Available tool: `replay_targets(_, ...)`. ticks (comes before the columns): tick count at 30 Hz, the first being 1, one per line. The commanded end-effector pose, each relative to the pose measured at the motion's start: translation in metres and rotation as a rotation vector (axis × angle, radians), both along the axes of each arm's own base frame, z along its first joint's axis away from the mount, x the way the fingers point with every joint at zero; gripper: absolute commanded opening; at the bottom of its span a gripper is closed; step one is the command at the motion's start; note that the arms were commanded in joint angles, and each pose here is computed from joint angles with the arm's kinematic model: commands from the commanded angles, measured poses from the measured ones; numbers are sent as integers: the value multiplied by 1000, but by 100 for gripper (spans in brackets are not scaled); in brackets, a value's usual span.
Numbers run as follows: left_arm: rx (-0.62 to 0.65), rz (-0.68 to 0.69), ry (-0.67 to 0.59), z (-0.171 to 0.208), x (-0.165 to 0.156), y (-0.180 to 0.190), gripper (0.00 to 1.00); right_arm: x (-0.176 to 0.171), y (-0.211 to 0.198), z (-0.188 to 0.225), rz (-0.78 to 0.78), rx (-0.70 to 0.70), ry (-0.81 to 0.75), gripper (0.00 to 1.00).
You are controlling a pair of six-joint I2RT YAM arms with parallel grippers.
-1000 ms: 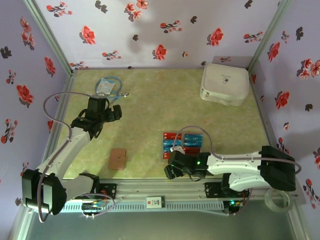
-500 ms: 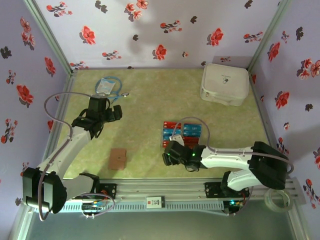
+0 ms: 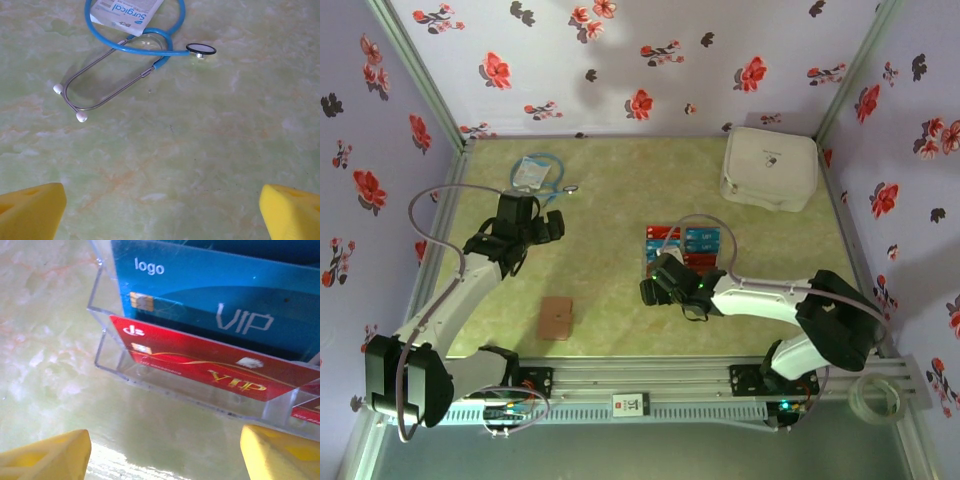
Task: Put the credit cards into the card holder
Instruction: Move the storage box to the center of the table.
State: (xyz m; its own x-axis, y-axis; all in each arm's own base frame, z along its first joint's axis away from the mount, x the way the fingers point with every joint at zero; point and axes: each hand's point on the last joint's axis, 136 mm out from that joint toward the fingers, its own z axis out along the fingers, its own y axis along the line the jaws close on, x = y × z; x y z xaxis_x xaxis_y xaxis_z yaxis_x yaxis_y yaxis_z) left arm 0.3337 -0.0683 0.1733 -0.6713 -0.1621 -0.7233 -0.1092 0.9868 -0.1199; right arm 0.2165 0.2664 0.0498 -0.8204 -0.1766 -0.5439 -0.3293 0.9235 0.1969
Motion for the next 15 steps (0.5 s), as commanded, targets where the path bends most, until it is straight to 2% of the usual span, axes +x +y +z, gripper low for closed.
replay_targets(1,19,-4,-2,4,-4,1,100,-11,11,16,51,66,10,79)
replay_targets(15,-2,27,19,0,-1,2,100,-18,68,-2,160,50,51,78)
